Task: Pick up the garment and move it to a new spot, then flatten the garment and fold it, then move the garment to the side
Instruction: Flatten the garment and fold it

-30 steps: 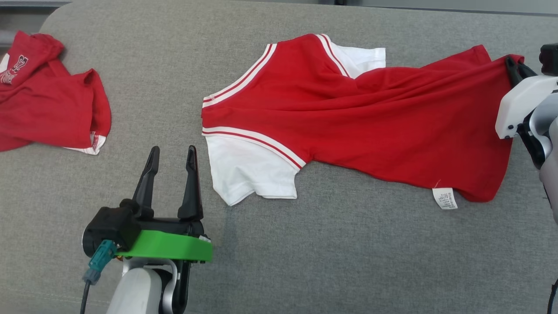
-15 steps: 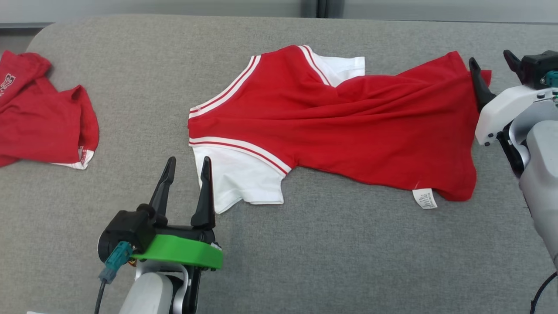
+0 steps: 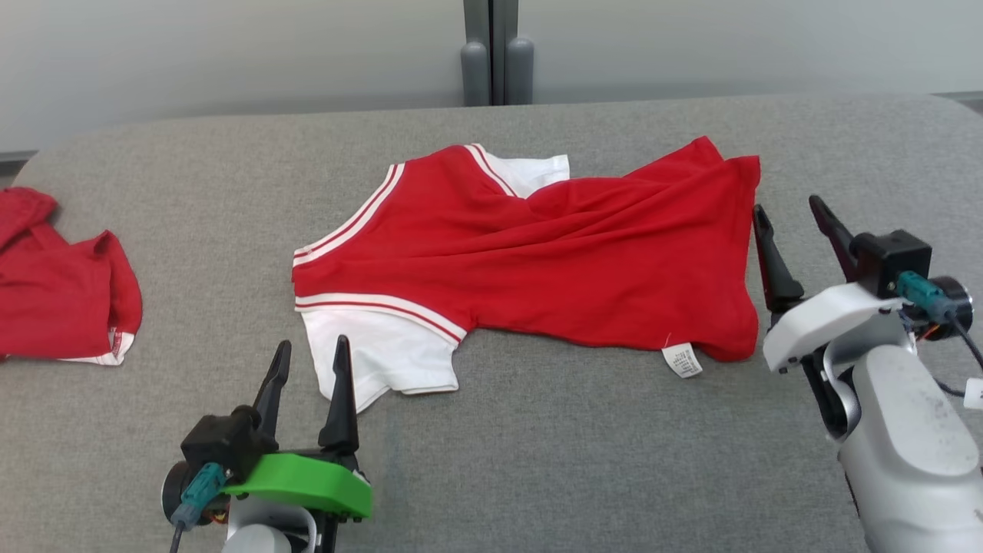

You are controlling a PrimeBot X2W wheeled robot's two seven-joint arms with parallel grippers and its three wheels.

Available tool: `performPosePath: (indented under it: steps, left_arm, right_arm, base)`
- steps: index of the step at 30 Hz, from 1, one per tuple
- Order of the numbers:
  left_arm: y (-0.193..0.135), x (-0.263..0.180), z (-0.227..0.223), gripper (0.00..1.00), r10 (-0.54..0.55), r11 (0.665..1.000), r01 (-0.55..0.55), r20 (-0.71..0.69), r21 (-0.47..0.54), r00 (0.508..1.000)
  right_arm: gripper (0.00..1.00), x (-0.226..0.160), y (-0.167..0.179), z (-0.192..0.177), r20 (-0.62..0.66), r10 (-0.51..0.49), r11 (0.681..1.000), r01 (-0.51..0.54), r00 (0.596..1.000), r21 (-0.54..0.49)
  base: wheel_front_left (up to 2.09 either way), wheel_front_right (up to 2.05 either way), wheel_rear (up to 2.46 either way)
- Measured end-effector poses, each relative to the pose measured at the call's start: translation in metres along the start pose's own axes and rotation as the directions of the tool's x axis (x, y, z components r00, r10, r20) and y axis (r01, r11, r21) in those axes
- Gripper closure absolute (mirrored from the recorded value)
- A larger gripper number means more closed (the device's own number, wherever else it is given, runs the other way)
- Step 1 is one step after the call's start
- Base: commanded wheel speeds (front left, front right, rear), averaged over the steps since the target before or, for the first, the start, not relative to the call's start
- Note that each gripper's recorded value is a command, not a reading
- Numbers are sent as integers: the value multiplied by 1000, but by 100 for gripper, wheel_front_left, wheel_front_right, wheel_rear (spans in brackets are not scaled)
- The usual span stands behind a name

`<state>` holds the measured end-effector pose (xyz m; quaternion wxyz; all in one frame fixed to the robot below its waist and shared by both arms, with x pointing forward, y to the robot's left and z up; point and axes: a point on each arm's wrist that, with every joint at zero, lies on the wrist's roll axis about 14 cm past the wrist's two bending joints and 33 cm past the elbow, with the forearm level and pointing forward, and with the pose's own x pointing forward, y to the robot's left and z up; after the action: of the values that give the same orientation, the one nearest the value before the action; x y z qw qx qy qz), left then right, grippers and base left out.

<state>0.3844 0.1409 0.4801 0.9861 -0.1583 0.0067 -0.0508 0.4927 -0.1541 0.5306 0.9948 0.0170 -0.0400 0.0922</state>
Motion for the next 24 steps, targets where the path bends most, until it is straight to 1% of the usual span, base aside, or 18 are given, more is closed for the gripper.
performPosePath:
  steps: [7,10,11,13,17,24]
  left_arm:
    - [3,-18,-1,0,23,1000,-23,-2,-8,1000]
    - [2,-25,-3,0,23,1000,-23,-6,-9,1000]
    - [2,-27,-3,0,23,1000,-23,-7,-9,1000]
    - [1,-31,-4,0,21,1000,-21,-9,-10,1000]
    - [1,-35,-6,0,25,1000,-26,-13,-9,1000]
    - [-2,-36,-10,0,22,1000,-23,-24,-14,999]
  right_arm:
    - [0,-46,-2,1,26,-84,993,82,996,81]
    - [0,-65,-9,-4,19,-125,987,123,992,101]
    - [0,-71,-10,-6,15,-129,987,127,991,93]
    - [0,-81,-7,-11,2,-120,990,119,993,71]
    - [0,-95,7,-24,-28,-96,987,99,995,128]
    - [0,-102,17,-28,-38,-73,985,78,997,153]
  base:
    - [0,0,0]
    - [0,0,0]
    - [0,0,0]
    - [0,0,0]
    - [0,0,0]
    - [0,0,0]
